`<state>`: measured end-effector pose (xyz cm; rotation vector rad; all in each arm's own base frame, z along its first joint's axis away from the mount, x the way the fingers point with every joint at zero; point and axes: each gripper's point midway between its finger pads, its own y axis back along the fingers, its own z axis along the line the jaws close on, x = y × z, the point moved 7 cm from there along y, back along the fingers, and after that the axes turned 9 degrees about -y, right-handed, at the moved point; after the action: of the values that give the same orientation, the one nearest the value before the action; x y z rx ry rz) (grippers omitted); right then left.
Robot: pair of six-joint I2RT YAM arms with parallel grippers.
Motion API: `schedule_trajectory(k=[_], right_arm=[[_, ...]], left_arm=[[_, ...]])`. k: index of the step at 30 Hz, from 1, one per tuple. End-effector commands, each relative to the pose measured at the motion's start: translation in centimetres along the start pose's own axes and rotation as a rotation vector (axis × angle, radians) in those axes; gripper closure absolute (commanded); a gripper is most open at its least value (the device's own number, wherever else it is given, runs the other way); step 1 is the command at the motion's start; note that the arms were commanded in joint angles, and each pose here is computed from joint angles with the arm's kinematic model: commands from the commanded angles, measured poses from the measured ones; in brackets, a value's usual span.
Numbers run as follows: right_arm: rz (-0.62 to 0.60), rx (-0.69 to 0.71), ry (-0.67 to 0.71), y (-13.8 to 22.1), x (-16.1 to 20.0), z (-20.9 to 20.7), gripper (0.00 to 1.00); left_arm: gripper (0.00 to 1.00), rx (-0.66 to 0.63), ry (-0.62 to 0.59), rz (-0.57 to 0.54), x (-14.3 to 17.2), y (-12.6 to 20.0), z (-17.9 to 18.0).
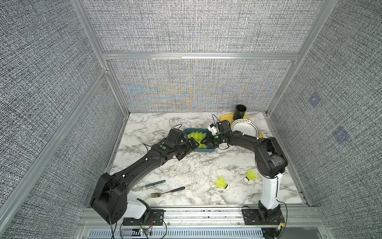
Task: Put the shuttlecocks into the storage box
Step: Place the shuttlecock in the storage box.
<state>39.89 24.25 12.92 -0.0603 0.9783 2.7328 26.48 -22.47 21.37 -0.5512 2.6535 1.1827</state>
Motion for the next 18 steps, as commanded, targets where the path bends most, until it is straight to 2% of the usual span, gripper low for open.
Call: schedule_trajectory(k=[1,11,15,18], right_arm=[[-0.010,0.051,0.022,0.6,0.0,0.0,0.73],[-0.004,0.098,0.021,0.9,0.6,-0.5,0.68],[-0.032,0.124,0.033,1.8,0.5,-0.3,0.69],[-0.039,0.130,0.036,2.0,0.5,-0.2,0.74]], left_arm=[[0.00,0.009,-0.007,-0.014,-0.1,0.2,-0.2],[0.00,0.006,-0.008,-0.012,-0.1,0.1,-0.1],[0.00,0.005,-0.008,-0.010,0.0,0.1,0.0],[0.00,0.005,-0.008,-0.012,0.0,0.1,0.0]])
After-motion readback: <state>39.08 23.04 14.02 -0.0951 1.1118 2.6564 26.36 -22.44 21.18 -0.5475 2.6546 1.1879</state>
